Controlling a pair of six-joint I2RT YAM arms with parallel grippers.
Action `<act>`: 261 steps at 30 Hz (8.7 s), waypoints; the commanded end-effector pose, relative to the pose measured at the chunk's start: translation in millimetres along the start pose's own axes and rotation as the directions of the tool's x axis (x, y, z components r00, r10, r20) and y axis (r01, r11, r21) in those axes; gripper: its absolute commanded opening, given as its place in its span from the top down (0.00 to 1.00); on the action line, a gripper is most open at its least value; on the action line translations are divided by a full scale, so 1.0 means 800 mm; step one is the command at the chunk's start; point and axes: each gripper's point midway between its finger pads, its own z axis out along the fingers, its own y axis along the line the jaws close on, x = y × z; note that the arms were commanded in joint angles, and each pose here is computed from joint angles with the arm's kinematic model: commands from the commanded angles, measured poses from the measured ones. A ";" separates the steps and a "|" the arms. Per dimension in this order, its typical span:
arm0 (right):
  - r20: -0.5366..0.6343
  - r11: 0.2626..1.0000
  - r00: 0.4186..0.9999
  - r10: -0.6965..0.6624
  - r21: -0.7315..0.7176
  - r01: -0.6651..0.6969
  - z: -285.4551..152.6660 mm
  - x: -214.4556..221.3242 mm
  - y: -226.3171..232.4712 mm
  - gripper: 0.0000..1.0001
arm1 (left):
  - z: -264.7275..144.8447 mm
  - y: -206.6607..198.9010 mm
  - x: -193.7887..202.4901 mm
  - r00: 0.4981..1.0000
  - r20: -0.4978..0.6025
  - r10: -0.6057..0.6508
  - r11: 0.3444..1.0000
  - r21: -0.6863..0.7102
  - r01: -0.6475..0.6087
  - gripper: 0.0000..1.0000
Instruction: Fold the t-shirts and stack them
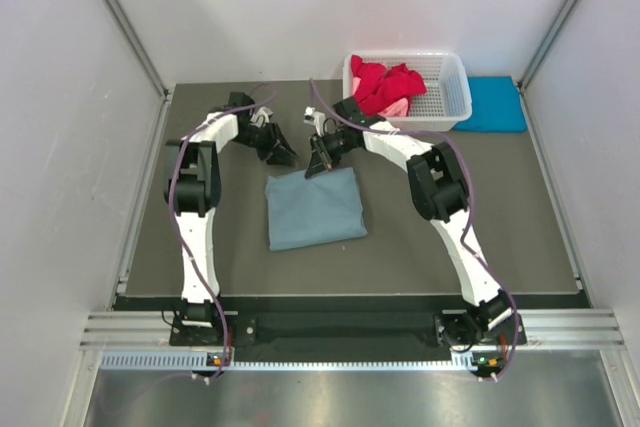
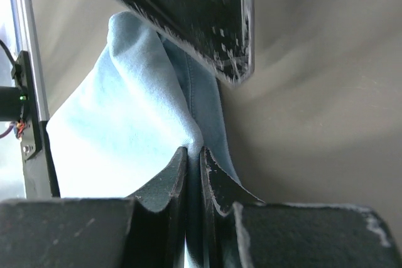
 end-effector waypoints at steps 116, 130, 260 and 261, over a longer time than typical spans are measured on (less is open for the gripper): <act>-0.135 0.893 0.900 0.414 -0.132 -0.431 -0.019 0.144 0.190 0.97 | -0.037 0.029 0.237 0.981 0.152 -0.124 0.992 0.040 0.119 0.82; -0.087 0.846 0.843 0.531 -0.003 -0.533 -0.087 0.218 0.100 0.97 | -0.063 0.146 0.239 0.957 0.194 -0.214 0.947 -0.200 0.252 0.94; 0.392 0.693 0.756 0.524 0.320 -0.646 -0.248 0.166 0.028 0.58 | -0.025 -0.081 0.263 0.817 0.265 0.512 0.837 -0.367 -0.405 0.33; 0.401 0.668 0.743 0.536 0.337 -0.664 -0.254 0.173 0.025 0.57 | -0.007 -0.094 0.266 0.807 0.238 0.540 0.815 -0.389 -0.430 0.33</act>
